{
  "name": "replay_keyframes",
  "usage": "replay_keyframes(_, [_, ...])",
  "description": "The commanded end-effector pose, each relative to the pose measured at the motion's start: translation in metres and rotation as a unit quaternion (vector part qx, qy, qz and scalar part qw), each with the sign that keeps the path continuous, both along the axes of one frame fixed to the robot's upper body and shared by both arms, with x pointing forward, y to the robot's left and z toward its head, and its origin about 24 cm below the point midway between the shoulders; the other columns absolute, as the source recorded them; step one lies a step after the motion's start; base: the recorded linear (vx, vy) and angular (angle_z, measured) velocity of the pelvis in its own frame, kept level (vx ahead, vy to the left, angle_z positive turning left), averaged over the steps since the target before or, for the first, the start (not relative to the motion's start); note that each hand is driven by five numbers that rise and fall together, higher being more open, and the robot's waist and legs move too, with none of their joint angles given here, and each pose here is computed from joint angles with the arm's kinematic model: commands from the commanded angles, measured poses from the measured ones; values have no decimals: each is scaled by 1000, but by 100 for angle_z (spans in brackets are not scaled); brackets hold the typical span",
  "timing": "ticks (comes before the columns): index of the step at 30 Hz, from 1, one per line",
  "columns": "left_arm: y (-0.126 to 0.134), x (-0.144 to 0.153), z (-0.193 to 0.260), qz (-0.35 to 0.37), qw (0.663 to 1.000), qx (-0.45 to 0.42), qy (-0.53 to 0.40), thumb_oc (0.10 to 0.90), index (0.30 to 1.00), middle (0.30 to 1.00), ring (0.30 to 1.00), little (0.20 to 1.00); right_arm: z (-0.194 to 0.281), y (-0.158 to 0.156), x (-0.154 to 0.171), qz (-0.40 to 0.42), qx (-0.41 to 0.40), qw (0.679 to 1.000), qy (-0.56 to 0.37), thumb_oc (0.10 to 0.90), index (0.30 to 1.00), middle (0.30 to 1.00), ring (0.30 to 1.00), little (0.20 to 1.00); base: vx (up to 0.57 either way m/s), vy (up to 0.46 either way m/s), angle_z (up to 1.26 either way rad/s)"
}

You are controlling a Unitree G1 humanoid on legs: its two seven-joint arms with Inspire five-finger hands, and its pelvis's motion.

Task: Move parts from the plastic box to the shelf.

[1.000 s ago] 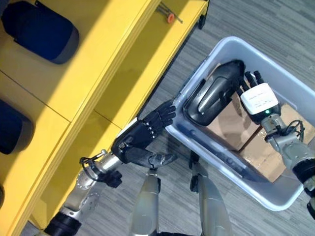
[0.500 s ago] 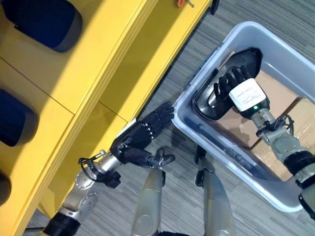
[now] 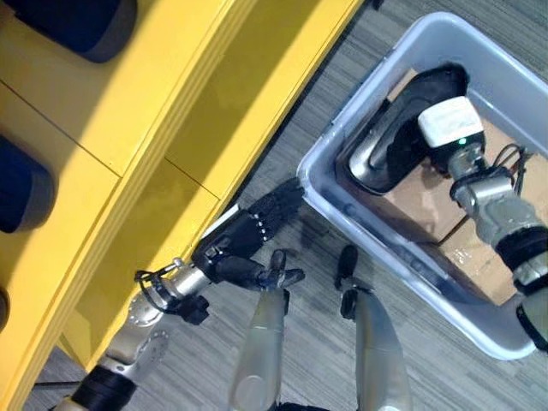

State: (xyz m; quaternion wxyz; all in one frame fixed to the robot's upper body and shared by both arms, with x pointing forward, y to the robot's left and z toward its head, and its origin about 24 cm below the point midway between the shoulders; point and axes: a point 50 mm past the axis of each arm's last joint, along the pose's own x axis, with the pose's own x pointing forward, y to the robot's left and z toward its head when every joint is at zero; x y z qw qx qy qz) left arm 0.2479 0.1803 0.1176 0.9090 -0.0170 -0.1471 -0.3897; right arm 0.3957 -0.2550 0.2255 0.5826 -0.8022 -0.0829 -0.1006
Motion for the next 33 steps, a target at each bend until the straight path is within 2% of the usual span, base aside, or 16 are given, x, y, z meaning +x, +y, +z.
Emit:
replay_keyframes(1, [-19,-9,30,-40,995,-17,-87,900,1000,1000,1000,1000,-79,-58,-19,-163,100,954,230,400,300,300,300,300,-1,-29,-9])
replay_keyframes(2, [-21,-9,31,-44,995,-22,-83,900,1000,1000,1000,1000,-97,-62,-25,-171,103,942,269,400,300,300,300,300,6,-26,5])
replay_keyframes(6, [-28,-9,33,-56,995,-15,-82,900,1000,1000,1000,1000,-110,-61,-28,-156,108,946,264,400,300,300,300,300,8,-32,20])
replay_keyframes(10, [-28,-9,30,-52,996,-7,-75,900,1000,1000,1000,1000,-110,-53,-27,-118,92,960,237,400,300,300,300,300,-14,16,4])
replay_keyframes(13, [-27,-8,28,-49,996,-11,-75,900,1000,1000,1000,1000,-111,-50,-29,-93,36,976,196,400,300,300,300,300,-18,52,-4])
replay_keyframes(15, [-22,-12,26,-49,996,-17,-72,900,1000,1000,1000,1000,-96,-44,-30,-52,3,991,123,400,300,300,300,300,-65,151,-17])
replay_keyframes(16, [-20,-12,22,-57,997,-20,-50,900,1000,1000,1000,1000,-88,-39,-30,-23,-32,993,110,400,300,300,300,300,-66,143,-16])
replay_keyframes(19, [-17,-14,21,-54,997,-19,-44,900,1000,1000,1000,1000,-80,-33,-31,8,-57,993,101,400,300,300,300,300,-36,85,-10])
replay_keyframes(22, [-8,-18,19,-38,998,-19,-39,900,1000,1000,1000,1000,-54,-10,-40,83,-101,990,58,400,300,300,300,300,-36,136,-10])
replay_keyframes(28, [-3,-21,18,-11,999,-30,-43,900,1000,1000,1000,1000,-38,4,-55,127,-123,984,30,400,300,300,300,300,-9,102,-11])
replay_keyframes(31, [-4,-19,4,9,1000,-8,8,900,1000,1000,1000,1000,-37,3,-64,141,-98,984,43,400,300,300,300,300,27,43,-11])
replay_keyframes(33, [-4,-19,3,10,1000,-6,10,900,1000,1000,1000,1000,-37,3,-65,142,-96,984,45,400,300,300,300,300,31,48,-13])
